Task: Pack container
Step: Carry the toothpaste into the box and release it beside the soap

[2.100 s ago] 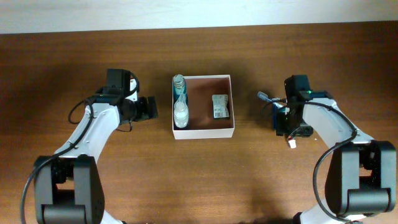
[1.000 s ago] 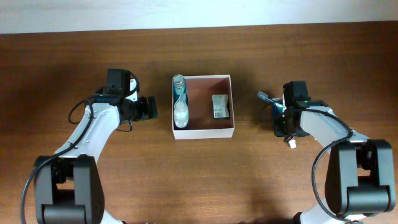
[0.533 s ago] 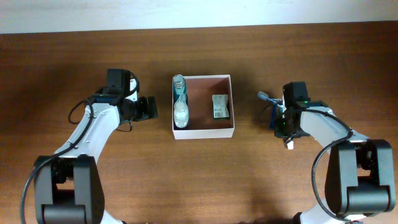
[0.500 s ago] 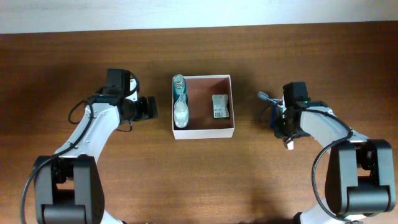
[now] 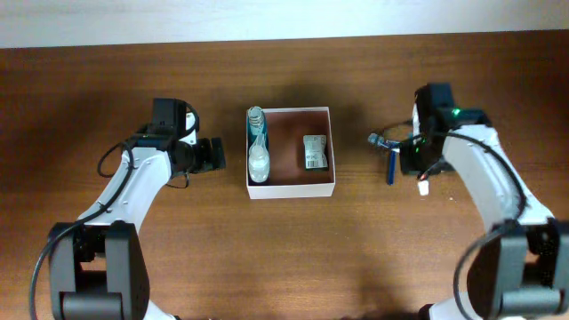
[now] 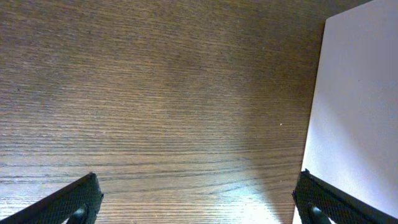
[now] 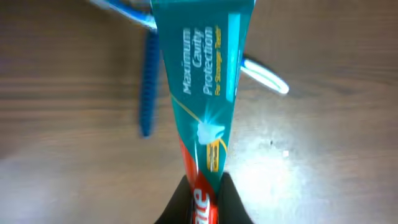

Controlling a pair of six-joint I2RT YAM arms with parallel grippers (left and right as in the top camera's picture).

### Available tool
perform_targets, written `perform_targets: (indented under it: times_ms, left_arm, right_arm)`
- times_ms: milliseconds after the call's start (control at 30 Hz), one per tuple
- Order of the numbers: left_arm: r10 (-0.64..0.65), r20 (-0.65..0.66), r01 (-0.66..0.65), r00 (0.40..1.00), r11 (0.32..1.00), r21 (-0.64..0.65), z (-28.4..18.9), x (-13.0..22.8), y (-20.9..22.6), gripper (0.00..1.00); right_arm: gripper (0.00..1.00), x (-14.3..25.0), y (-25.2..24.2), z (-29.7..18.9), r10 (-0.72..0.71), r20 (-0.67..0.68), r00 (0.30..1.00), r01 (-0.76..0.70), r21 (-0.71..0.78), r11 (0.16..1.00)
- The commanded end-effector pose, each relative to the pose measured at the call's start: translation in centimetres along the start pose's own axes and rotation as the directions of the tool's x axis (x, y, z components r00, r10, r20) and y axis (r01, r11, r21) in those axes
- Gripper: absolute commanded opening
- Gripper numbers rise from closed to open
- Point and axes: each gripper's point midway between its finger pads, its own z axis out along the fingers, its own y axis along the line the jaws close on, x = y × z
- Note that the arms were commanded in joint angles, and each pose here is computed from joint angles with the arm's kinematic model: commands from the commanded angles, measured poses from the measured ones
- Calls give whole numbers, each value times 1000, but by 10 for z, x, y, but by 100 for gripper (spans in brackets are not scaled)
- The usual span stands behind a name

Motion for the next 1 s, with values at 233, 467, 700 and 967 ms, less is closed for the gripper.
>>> perform_targets:
  times_ms: [233, 467, 700, 967]
  left_arm:
    - [-3, 10, 3, 1000, 1000, -3, -2, -3, 1, 99]
    - [-3, 10, 3, 1000, 1000, -3, -2, -3, 1, 99]
    - [-3, 10, 3, 1000, 1000, -3, -2, -3, 1, 99]
    - [-3, 10, 3, 1000, 1000, -3, -2, -3, 1, 99]
  right_arm:
    - [4, -48, 107, -118, 7, 294, 956, 122, -418, 900]
    - [4, -51, 180, -113, -82, 355, 931, 250, -459, 852]
    - [4, -52, 231, -83, -132, 351, 927, 286, -435, 854]
    - [4, -50, 249, -38, -164, 283, 945, 277, -429, 859]
